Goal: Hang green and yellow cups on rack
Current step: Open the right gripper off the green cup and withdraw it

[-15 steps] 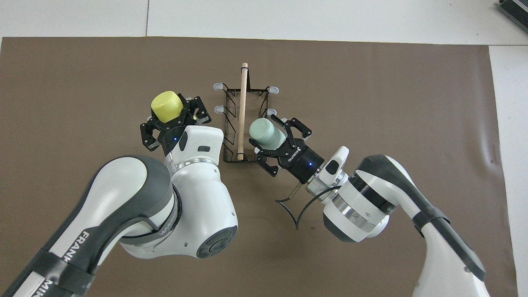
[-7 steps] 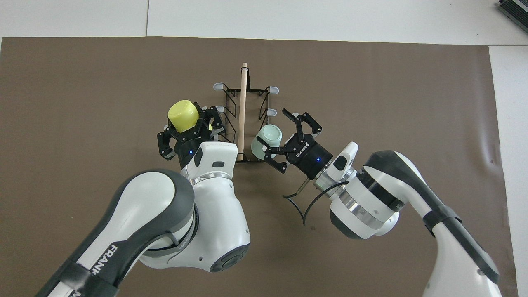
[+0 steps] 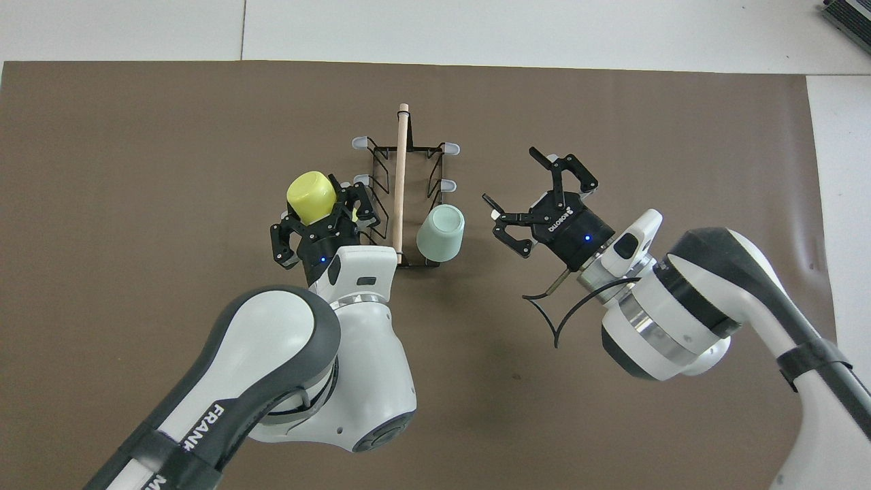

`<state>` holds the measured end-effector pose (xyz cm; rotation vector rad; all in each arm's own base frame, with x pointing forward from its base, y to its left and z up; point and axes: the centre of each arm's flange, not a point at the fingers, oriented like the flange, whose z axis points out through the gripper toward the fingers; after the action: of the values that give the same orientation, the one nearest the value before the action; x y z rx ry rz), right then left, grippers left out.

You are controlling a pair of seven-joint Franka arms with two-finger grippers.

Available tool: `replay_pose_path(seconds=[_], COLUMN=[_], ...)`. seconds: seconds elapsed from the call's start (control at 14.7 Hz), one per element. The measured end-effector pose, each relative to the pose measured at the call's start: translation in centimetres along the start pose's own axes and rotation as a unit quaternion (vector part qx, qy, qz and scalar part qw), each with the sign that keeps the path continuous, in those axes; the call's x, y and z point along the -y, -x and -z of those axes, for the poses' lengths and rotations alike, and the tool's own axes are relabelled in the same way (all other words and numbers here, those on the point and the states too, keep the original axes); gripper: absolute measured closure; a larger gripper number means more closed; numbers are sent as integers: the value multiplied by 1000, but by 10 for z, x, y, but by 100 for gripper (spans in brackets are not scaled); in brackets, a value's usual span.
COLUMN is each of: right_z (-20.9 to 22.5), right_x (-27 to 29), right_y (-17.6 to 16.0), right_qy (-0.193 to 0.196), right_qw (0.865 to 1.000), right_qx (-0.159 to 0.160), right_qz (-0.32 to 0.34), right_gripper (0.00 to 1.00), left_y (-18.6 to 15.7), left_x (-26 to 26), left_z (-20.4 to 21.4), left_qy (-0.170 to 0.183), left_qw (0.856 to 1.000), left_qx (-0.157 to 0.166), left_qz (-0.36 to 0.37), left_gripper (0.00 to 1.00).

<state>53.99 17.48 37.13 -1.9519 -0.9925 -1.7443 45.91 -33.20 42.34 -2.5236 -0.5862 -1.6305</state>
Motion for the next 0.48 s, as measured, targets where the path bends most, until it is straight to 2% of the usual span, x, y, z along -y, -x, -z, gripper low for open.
replay_pose_path(seconds=[0.2,0.48], right_z=[19,49], right_x=[-40,-96], right_y=[9,19], right_qy=[-19,-54], right_qw=[997,983], right_qx=[31,70], right_qz=[71,161], right_gripper=[0,0], left_y=[16,29], left_x=[-2,1], left_z=[-3,-6], left_qy=[6,7], left_qw=[1000,1000], left_qx=[5,9], left_qz=[-1,5], left_gripper=[34,34])
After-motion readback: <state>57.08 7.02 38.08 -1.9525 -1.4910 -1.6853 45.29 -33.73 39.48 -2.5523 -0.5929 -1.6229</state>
